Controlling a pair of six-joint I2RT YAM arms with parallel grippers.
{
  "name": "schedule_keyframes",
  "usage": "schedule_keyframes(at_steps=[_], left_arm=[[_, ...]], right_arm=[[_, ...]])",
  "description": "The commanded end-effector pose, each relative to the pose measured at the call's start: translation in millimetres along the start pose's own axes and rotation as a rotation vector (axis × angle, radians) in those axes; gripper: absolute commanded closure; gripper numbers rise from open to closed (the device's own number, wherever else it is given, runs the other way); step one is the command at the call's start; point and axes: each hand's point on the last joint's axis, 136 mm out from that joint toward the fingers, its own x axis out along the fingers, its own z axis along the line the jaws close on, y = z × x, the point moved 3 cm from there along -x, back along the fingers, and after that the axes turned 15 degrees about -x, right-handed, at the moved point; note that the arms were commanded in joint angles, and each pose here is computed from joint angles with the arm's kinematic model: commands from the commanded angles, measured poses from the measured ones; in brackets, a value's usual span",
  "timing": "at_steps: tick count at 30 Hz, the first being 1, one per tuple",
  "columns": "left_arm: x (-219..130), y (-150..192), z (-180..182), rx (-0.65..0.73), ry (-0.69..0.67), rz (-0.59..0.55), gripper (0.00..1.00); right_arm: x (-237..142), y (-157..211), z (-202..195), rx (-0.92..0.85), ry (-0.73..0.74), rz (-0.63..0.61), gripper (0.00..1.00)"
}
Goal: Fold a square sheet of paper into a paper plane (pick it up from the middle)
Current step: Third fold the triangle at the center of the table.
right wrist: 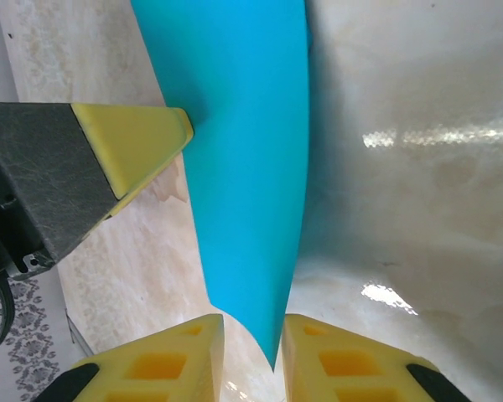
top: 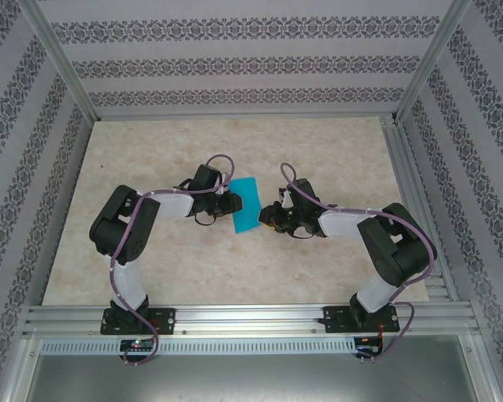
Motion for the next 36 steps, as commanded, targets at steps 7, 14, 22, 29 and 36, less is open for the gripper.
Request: schedule_keyframes(at_steps=[7,14,22,29,36], left_arm=[[-2,-9,-15,0.012,0.051,-0.014,0.72],[-14,-13,-35,0.049,0.12,-0.035,0.68],[-12,-14,-37,0.056,0.133,-0.034,0.66],[-4,-13,-29,0.046,0.113,-0.016,0.68],[8,-13,-15,0.029,0.052,0.01,0.72]], right_arm=[[2,-3,-3,0.025,0.019,-0.027,0.92],[-3,5,-9,0.014,0.071,0.018,0.99],[-18,19,-12,-0.015,0.114,0.075,0.99],[-19,16,-12,-0.012,0.122,0.081,0.99],[-13,3,0,-0.022,0.087,0.045,0.98]])
